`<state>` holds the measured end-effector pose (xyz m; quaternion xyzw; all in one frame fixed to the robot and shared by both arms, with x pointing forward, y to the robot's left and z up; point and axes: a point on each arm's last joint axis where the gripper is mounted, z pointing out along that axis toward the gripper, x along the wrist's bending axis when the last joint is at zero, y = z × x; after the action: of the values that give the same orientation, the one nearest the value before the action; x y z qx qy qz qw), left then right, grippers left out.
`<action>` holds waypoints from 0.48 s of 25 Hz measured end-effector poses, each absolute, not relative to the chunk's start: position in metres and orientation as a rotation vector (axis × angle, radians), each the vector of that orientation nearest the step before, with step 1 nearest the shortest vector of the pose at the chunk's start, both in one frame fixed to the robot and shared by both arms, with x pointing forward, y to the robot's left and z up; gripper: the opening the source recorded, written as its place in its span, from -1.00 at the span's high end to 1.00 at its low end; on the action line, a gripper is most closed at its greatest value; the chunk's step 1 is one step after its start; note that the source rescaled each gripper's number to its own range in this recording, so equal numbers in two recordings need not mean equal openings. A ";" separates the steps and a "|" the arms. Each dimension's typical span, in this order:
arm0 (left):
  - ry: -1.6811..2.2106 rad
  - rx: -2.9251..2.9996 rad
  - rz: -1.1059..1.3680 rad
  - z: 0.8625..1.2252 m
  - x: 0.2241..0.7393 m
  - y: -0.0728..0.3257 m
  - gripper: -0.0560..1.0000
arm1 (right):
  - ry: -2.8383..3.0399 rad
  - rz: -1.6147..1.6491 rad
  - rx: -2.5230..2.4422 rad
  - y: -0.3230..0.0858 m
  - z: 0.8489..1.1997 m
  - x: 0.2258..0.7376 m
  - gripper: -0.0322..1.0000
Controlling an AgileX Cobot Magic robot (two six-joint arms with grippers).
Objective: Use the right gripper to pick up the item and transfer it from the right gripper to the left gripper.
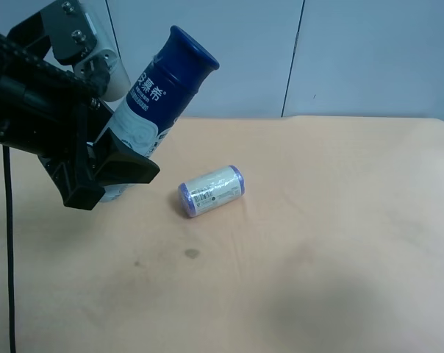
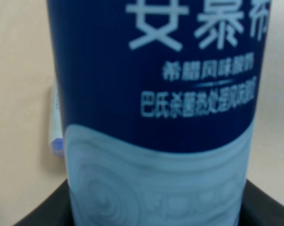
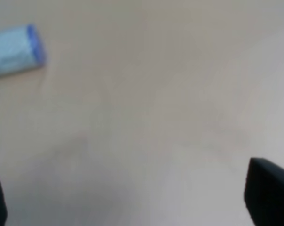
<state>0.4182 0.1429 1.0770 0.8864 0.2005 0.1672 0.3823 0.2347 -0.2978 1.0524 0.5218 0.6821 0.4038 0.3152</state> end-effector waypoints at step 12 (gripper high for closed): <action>0.524 2.257 0.421 1.077 0.418 0.143 0.89 | 1.726 1.041 1.414 -0.298 1.052 0.232 -1.00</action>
<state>0.4182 0.1429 1.0770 0.8852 0.2055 0.1651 0.3832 0.2323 -0.2979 1.0523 0.5414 0.6611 0.3985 0.3332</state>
